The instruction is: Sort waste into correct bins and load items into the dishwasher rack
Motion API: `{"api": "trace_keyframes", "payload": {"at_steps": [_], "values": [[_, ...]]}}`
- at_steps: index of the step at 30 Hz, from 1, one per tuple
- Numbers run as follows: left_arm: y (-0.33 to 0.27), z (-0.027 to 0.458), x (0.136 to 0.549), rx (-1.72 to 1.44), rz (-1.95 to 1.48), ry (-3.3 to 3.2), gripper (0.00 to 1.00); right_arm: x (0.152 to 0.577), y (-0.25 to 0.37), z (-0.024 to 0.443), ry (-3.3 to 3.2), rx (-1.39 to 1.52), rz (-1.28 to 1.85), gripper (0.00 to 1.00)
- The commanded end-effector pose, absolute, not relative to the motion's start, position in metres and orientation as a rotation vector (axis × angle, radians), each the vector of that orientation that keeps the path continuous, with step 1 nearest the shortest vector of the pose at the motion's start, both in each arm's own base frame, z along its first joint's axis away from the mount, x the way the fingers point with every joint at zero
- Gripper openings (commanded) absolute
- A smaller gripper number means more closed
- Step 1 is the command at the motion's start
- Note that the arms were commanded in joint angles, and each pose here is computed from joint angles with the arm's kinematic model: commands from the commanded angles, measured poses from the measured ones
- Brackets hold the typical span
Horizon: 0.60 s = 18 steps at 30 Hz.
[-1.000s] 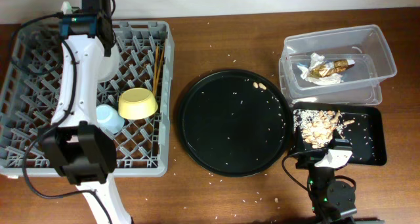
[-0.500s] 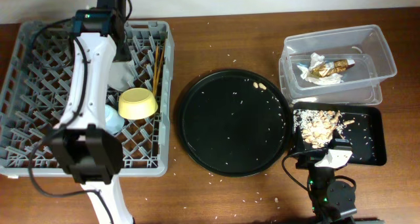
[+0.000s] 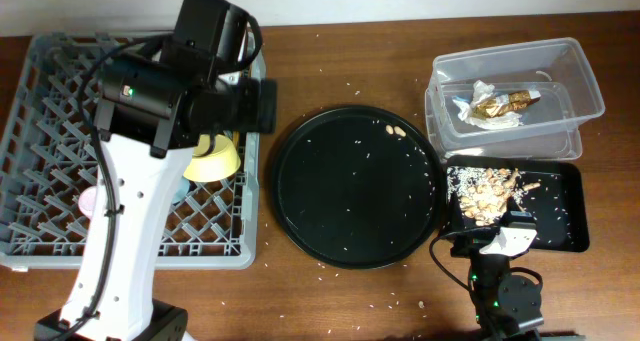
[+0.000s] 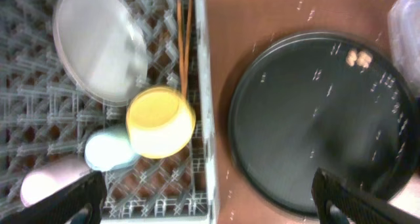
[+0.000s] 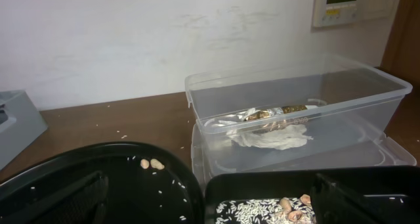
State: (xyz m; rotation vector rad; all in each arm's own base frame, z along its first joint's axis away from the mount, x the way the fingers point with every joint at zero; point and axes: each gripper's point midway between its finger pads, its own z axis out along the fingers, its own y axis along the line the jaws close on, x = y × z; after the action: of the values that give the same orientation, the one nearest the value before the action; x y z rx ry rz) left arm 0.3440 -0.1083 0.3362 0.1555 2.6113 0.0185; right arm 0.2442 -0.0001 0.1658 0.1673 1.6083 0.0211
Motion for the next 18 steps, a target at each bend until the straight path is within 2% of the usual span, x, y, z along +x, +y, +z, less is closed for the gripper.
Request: {"api": "trace_keyframes", "payload": {"at_steps": [1, 4, 7, 11, 14, 18], "values": [[-0.085, 0.343, 0.340, 0.014, 0.066, 2.600, 0.99, 0.244, -0.001, 0.163, 1.612, 0.169, 0.017, 0.98], [-0.073, 0.404, 0.366, -0.044, 0.077, 2.272, 0.99, 0.244, -0.001, 0.163, 1.612, 0.169, 0.017, 0.98], [-0.072, 0.435, 0.350, -0.017, 0.016, 2.088, 0.99, 0.244, -0.001, 0.163, 1.612, 0.169, 0.017, 0.98], [-0.039, 0.419, 0.320, -0.104, 0.065, 2.015, 0.99, 0.244, -0.001, 0.163, 1.612, 0.169, 0.017, 0.98], [0.001, 0.382, 0.302, -0.231, 0.112, 1.919, 0.99, 0.244, -0.001, 0.163, 1.612, 0.169, 0.017, 0.98], [0.020, 0.322, 0.269, -0.277, 0.048, 1.808, 0.99, 0.244, -0.001, 0.163, 1.612, 0.169, 0.017, 0.98]]}}
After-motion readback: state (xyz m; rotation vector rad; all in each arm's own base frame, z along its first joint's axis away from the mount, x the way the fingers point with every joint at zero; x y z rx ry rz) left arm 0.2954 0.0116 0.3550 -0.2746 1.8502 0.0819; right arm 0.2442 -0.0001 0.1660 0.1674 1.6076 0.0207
